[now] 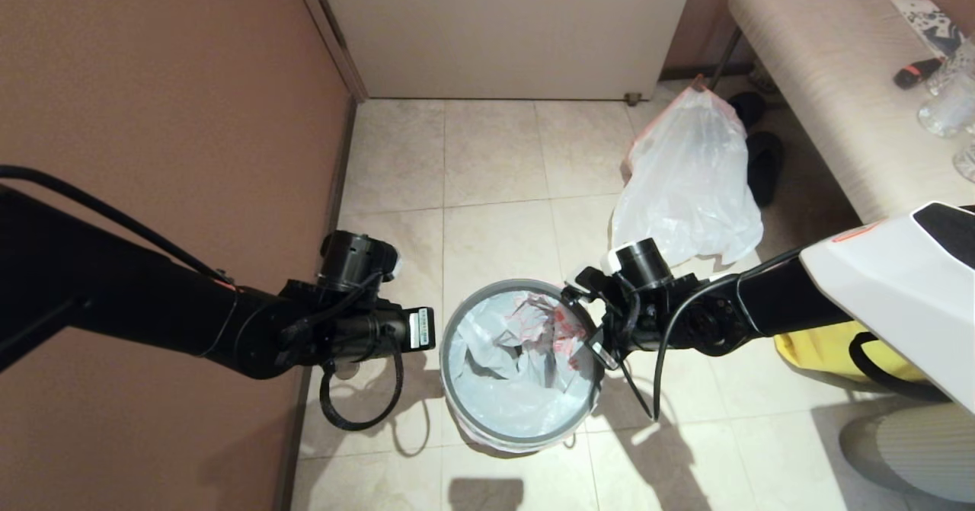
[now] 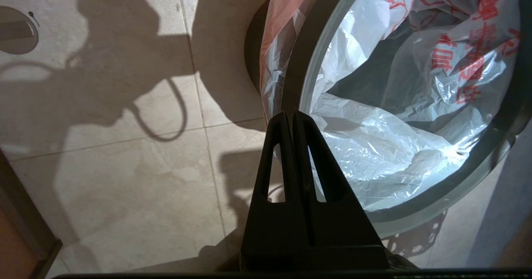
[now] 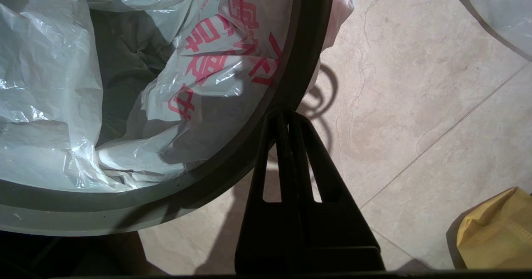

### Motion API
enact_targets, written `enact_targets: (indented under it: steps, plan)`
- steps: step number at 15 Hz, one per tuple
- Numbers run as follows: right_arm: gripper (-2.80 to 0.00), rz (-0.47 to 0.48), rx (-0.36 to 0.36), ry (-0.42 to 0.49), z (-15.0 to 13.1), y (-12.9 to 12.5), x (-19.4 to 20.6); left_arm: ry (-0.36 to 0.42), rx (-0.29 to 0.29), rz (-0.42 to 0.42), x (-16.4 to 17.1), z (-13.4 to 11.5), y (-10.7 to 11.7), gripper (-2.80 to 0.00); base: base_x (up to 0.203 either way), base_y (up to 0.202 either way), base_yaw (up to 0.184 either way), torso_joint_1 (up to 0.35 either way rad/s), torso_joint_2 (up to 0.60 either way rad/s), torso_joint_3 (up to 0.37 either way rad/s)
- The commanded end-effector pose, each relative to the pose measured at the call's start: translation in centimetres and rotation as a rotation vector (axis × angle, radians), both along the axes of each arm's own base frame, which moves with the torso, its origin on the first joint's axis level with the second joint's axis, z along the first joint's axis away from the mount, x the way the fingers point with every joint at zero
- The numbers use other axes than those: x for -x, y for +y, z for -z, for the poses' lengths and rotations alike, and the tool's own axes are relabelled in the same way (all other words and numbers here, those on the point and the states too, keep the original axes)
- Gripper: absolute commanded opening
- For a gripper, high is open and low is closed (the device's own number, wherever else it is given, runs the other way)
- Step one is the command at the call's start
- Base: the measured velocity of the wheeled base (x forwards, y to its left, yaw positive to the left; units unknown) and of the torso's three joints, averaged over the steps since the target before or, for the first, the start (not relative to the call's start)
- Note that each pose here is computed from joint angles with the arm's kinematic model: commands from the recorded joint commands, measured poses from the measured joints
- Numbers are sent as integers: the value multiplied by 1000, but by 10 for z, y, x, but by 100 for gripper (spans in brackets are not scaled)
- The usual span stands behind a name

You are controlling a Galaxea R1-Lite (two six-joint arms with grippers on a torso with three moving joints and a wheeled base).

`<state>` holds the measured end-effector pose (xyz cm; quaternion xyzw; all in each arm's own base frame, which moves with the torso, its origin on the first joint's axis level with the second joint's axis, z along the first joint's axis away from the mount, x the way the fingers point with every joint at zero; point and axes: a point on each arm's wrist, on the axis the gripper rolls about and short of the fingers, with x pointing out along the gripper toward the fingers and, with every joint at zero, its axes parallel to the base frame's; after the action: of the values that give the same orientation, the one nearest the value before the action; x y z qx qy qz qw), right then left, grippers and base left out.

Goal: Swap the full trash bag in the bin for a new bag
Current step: Place the trash can ring on the trash can

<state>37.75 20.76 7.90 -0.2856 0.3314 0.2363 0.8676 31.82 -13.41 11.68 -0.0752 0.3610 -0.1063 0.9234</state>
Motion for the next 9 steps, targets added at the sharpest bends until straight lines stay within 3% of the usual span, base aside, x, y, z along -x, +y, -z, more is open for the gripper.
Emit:
enact_targets:
  steps: [1,5,9]
  plan:
    - [-280,-3,10,15,7,1,-1,9,2,8,-1,4,-6,-280,0,0,0,0,0,0]
    - [-280,-2,10,16,8,1,-2,32,6,38,4,10,-21,-280,0,0,0,0,0,0]
    - [-280,-2,8,11,6,1,-1,86,-31,27,-6,37,-26,-280,0,0,0,0,0,0]
